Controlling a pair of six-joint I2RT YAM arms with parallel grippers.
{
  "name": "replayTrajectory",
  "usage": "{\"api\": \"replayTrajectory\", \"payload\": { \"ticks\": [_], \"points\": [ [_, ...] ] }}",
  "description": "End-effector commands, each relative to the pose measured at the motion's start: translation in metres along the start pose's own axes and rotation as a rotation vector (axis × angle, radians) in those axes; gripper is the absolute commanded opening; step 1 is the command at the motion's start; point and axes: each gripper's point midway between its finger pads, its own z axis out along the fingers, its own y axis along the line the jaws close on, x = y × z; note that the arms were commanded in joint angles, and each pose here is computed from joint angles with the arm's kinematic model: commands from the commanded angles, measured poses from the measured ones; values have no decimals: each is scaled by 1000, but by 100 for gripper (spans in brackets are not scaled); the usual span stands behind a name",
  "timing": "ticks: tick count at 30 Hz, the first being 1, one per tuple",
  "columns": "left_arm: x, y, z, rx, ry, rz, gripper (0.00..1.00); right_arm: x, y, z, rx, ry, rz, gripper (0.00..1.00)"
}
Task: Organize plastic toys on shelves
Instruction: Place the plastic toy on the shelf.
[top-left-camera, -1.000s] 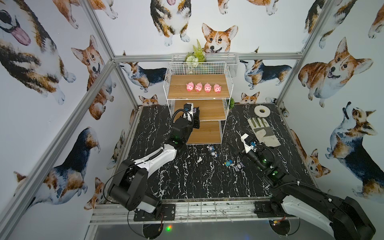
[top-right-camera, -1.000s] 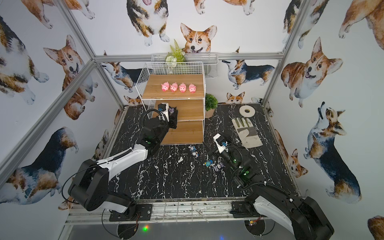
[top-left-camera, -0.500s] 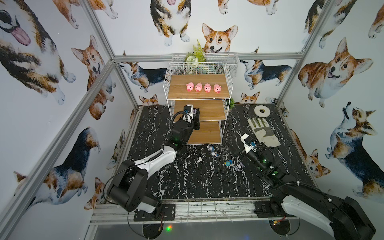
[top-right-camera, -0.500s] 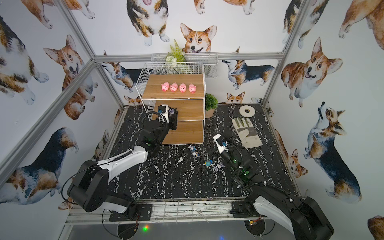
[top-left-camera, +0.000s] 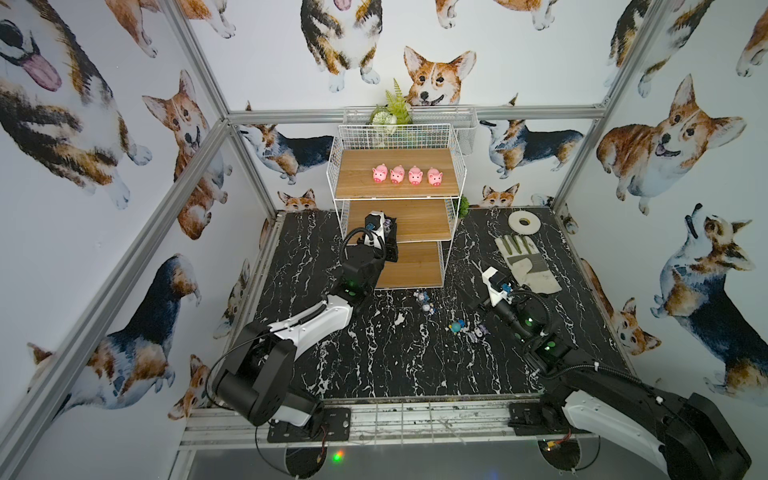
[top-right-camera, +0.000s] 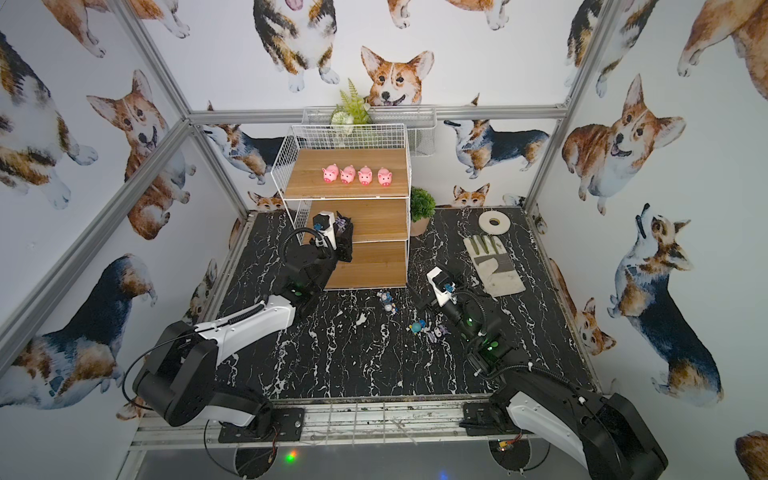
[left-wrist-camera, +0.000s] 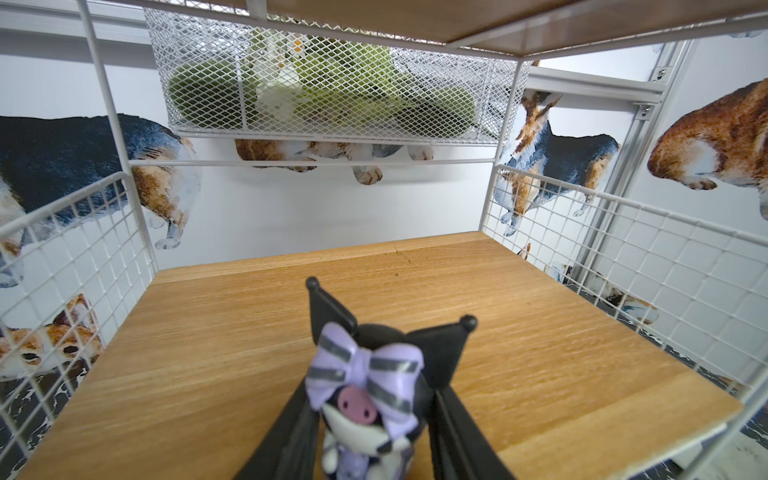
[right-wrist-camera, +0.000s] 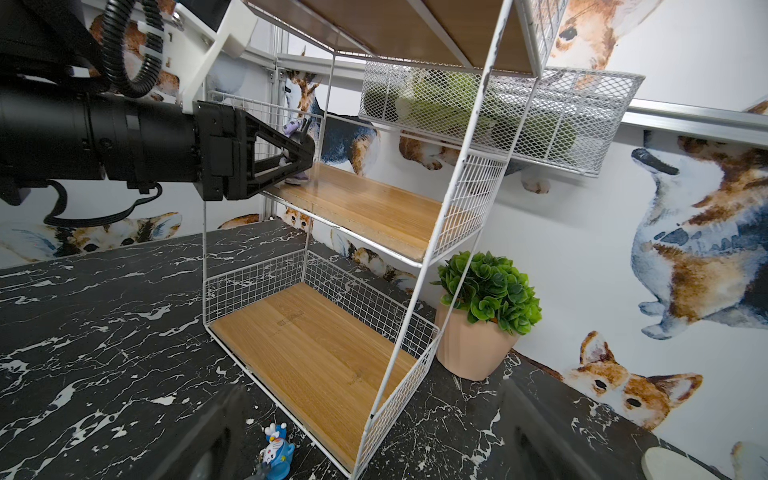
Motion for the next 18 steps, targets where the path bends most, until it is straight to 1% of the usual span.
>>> {"api": "replayTrajectory", "payload": {
  "ticks": [1, 6, 9, 18],
  "points": [
    [5, -1, -1, 6, 22, 2, 43, -8, 0, 0, -2, -35, -5, 98],
    [8, -1, -2, 9, 28, -4, 46, -9, 0, 0, -1, -37, -4, 98],
    [11, 1, -4, 2, 33, -5, 50, -9, 0, 0, -3, -37, -4, 98],
    [8, 2, -6, -5, 23, -4, 57, -7, 1, 1, -5, -34, -3, 98]
  ]
}}
